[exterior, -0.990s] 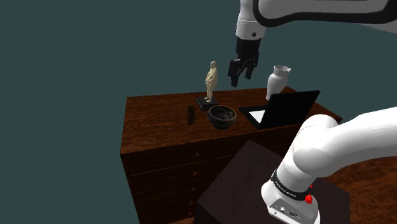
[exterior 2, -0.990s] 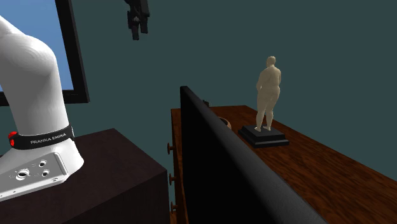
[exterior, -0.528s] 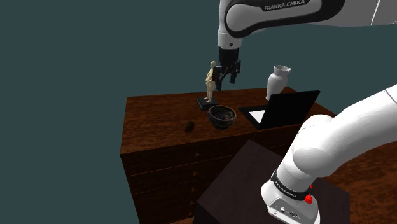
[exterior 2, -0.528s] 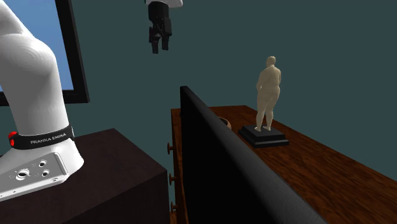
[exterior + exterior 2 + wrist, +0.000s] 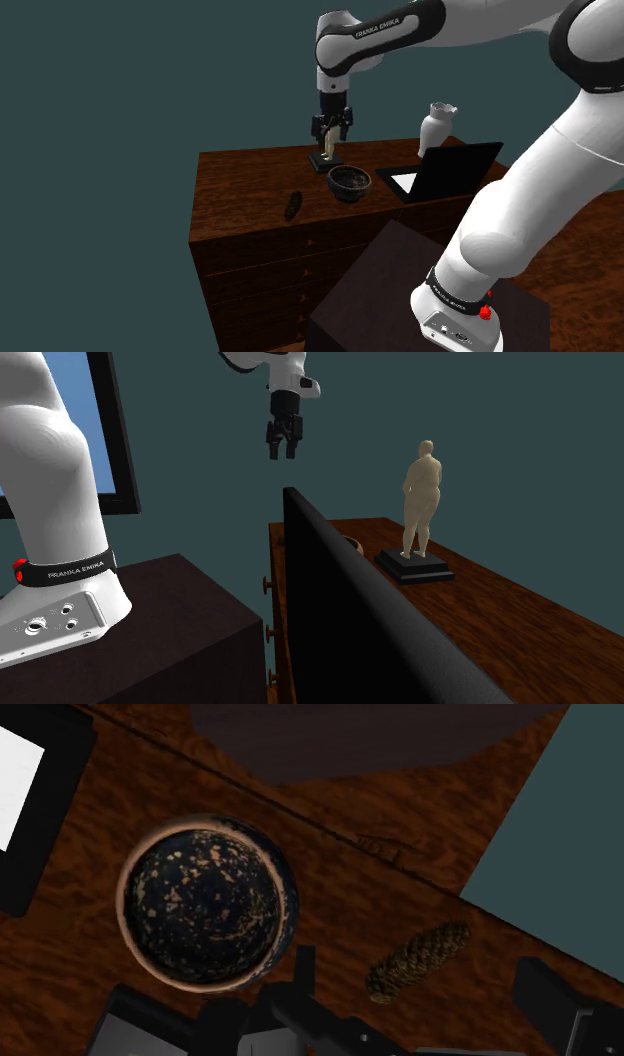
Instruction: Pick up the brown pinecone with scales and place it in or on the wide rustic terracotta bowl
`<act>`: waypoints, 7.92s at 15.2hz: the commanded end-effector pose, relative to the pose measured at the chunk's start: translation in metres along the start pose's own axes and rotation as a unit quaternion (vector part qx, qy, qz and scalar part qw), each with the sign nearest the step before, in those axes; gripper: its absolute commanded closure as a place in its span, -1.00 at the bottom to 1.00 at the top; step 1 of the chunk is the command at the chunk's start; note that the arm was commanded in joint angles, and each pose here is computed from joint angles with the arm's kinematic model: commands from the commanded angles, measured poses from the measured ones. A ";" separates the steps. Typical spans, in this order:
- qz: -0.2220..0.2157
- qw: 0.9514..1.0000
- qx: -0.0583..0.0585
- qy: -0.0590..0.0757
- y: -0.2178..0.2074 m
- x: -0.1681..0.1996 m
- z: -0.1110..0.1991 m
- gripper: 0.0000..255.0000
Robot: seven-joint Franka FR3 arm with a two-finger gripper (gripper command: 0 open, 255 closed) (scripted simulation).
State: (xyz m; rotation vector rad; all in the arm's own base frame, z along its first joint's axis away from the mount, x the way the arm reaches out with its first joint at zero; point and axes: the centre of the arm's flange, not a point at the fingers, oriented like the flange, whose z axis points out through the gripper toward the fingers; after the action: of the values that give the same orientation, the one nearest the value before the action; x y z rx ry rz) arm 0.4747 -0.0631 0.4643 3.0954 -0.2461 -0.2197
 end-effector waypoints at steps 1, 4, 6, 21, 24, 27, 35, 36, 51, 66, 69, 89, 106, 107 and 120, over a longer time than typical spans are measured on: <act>0.003 1.000 0.005 -0.009 0.004 0.028 0.015 -1.00; 0.007 1.000 0.013 -0.023 0.008 0.065 0.038 -1.00; 0.009 0.999 0.018 -0.032 0.010 0.090 0.053 -1.00; 0.021 0.996 0.041 -0.072 0.017 0.187 0.157 -1.00; 0.021 0.996 0.041 -0.072 0.017 0.186 0.166 -1.00; 0.021 0.996 0.041 -0.072 0.017 0.186 0.166 -1.00; 0.021 0.996 0.041 -0.072 0.017 0.186 0.166 1.00; 0.021 0.996 0.041 -0.072 0.017 0.186 0.166 1.00; 0.353 0.933 0.058 0.030 -0.061 0.115 0.232 -1.00; 0.353 0.933 0.058 0.030 -0.064 0.118 0.261 1.00; 0.353 0.933 0.058 0.030 -0.064 0.118 0.261 1.00; 0.353 0.933 0.058 0.030 -0.061 0.108 0.188 1.00; 0.353 0.933 0.058 0.030 -0.057 0.096 0.099 1.00; 0.353 0.933 0.058 0.030 -0.057 0.095 0.094 1.00; 0.353 0.933 0.058 0.030 0.096 0.054 0.103 1.00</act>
State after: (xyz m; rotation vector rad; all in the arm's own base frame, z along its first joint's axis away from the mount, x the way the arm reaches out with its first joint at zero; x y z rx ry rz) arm 0.5025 -0.1564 0.3586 2.8664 -1.3627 -0.0839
